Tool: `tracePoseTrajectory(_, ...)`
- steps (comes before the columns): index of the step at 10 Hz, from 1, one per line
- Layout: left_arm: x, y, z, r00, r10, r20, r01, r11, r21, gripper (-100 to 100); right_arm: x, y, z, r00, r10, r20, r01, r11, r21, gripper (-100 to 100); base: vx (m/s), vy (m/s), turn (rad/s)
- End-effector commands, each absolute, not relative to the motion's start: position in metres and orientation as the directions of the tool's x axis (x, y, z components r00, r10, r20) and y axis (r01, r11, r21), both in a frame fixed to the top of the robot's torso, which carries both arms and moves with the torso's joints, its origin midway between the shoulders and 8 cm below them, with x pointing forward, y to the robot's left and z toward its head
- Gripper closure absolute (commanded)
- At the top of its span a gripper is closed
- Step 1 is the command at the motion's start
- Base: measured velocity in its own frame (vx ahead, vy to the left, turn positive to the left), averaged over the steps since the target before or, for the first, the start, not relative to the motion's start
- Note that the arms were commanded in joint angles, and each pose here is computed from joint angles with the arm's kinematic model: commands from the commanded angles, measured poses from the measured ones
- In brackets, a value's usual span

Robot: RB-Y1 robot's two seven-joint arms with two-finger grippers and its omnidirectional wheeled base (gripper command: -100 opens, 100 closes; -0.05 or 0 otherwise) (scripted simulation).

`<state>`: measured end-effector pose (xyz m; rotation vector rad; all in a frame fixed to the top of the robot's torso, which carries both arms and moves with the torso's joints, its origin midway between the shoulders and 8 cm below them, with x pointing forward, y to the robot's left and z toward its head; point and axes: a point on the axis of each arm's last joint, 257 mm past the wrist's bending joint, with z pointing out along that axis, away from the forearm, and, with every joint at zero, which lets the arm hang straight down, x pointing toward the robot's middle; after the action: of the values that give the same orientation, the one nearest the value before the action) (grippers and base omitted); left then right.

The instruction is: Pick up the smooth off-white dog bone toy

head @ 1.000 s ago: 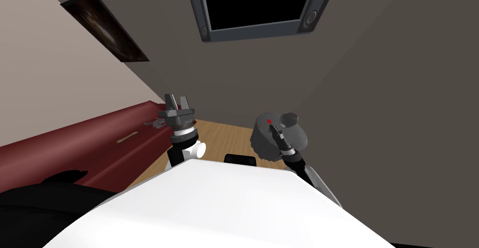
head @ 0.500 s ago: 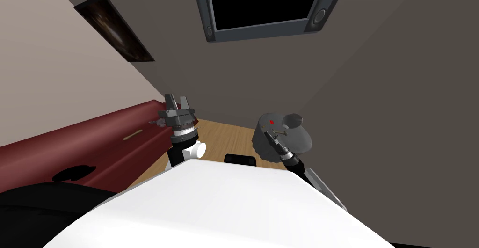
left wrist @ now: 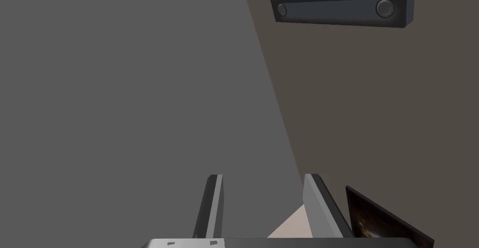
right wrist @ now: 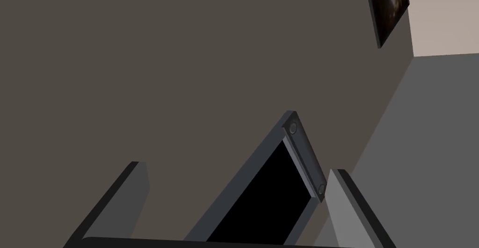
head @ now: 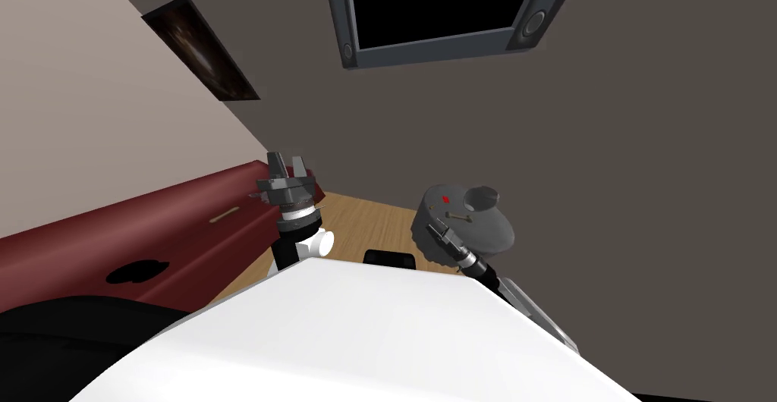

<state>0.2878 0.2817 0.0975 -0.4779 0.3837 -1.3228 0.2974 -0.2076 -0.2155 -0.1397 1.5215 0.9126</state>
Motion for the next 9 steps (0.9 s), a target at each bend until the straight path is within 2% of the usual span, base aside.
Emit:
tracePoseTrajectory(1, 0.288, 0.282, 0.098, 0.208, -0.978, 0.002, 0.825, 0.174, -0.538, 0, 0.289, -0.213, -0.241, -0.243, 0.339, -0.909, -0.590, 0.692, 0.416, -100, 0.018, 0.041, 0.082)
tracePoseTrajectory(4, 0.288, 0.282, 0.098, 0.208, -0.978, 0.002, 0.825, 0.174, -0.538, 0, 0.279, -0.228, -0.274, -0.297, 0.254, -0.920, -0.580, 0.718, 0.385, -100, 0.018, 0.031, 0.078)
tracePoseTrajectory(9, 0.288, 0.282, 0.098, 0.208, -0.978, 0.002, 0.825, 0.174, -0.538, 0, 0.239, -0.283, -0.362, -0.428, -0.069, -0.901, -0.606, 0.762, 0.229, -100, 0.023, 0.036, 0.141)
